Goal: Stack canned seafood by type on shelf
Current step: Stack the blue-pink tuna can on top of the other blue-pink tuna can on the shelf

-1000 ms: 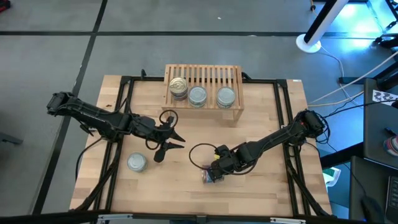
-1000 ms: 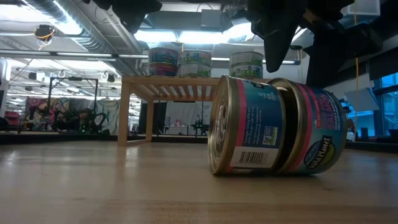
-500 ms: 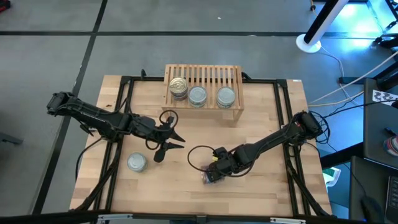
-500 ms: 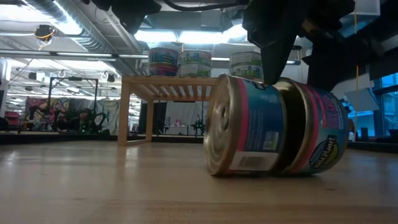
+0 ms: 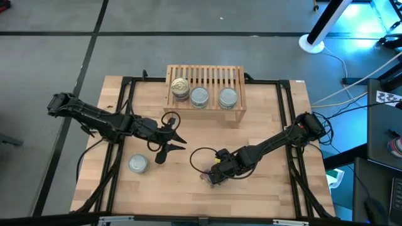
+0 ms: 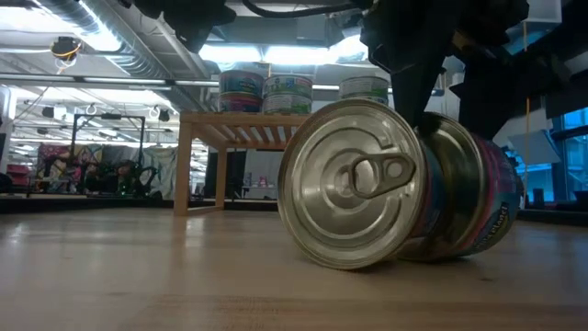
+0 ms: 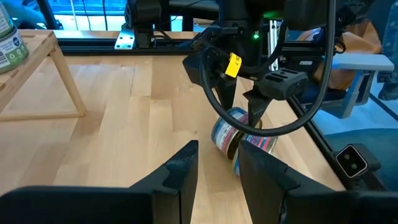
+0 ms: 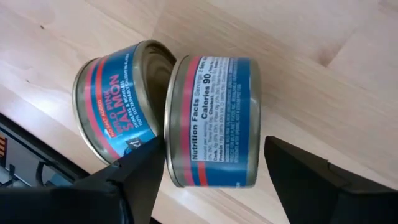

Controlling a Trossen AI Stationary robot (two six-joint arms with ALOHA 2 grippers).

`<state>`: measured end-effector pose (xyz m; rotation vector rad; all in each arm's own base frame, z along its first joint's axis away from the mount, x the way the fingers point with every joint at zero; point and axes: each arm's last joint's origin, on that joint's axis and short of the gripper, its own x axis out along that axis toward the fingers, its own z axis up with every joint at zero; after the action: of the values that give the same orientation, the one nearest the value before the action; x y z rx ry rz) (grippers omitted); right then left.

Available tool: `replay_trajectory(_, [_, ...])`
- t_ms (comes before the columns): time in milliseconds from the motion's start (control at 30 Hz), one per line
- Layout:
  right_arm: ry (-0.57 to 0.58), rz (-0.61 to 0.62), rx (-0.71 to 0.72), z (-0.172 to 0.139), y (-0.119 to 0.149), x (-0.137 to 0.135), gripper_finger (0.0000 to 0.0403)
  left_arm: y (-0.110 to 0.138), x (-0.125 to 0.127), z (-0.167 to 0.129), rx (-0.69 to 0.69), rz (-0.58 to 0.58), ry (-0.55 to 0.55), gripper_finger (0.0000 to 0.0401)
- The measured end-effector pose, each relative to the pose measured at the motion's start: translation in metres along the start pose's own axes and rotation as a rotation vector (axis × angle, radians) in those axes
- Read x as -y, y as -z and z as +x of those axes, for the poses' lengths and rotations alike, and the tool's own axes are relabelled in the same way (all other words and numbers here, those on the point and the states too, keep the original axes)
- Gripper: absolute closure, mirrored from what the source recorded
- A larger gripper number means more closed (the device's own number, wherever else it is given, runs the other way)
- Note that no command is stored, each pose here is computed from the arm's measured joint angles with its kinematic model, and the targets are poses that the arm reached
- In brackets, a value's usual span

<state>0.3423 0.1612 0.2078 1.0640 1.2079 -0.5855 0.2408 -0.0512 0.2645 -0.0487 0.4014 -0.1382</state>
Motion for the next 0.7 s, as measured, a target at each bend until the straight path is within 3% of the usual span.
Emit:
replay_trajectory(400, [-0.001,-0.001,0.011,0.0003,-0.0003,-0.0001,0.0131,-0.0001,0.0,0.0,0.001,0.0,0.0,0.0292])
replay_trajectory(700, [-0.002,-0.004,0.027,0.0005,-0.0009,-0.0003,0.0212,-0.0001,0.0,0.0,0.002,0.0,0.0,0.0292])
